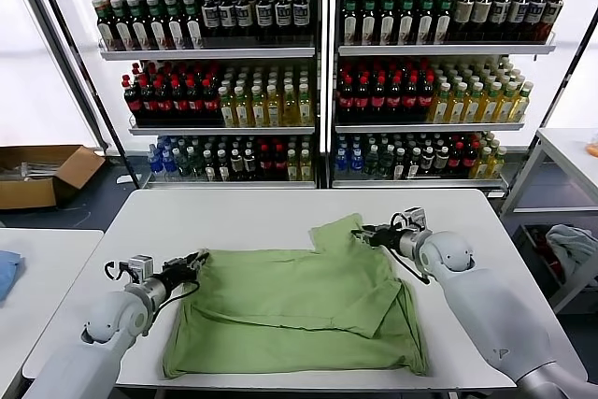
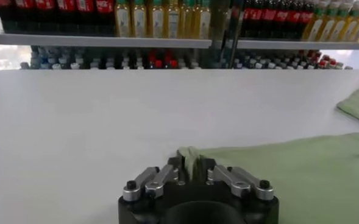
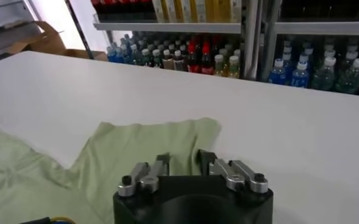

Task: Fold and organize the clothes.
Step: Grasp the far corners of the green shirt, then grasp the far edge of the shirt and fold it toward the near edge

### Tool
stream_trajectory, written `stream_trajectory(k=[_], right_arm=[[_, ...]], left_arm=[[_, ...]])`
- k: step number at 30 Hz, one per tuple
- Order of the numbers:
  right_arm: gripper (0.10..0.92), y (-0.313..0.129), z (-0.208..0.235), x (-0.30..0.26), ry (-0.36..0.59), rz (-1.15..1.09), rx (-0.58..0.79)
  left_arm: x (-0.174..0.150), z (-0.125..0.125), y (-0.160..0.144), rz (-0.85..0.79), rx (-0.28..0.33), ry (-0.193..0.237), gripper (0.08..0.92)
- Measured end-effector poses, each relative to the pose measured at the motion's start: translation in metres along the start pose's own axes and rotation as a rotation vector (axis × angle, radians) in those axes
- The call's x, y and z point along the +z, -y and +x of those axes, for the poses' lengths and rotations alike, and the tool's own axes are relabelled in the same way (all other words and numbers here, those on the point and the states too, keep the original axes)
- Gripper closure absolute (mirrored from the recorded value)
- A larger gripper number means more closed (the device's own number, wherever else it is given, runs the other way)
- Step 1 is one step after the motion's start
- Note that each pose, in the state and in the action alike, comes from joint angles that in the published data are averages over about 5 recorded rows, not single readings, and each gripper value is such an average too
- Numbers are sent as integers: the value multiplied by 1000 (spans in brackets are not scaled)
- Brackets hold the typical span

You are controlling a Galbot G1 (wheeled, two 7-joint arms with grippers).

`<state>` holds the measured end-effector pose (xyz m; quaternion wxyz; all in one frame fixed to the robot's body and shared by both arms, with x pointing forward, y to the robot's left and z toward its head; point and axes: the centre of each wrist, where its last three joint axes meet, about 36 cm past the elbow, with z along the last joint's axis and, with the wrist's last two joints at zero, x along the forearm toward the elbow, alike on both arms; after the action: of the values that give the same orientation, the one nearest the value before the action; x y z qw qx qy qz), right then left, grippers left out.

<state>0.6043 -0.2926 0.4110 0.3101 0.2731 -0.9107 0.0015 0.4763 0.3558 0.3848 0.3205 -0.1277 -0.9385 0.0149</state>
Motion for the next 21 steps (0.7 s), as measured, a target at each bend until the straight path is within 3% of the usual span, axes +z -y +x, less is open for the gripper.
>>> stream_trajectory(k=[4, 7, 21], right_arm=[[879, -1, 5, 0, 19, -8, -14], [915, -2, 11, -1, 43, -18, -28], [916, -2, 57, 9, 172, -121, -109]], left_arm=[[-2, 2, 1, 2, -1, 11, 891], [-5, 4, 1, 5, -4, 26, 902], [-22, 32, 7, 24, 5, 115, 906]])
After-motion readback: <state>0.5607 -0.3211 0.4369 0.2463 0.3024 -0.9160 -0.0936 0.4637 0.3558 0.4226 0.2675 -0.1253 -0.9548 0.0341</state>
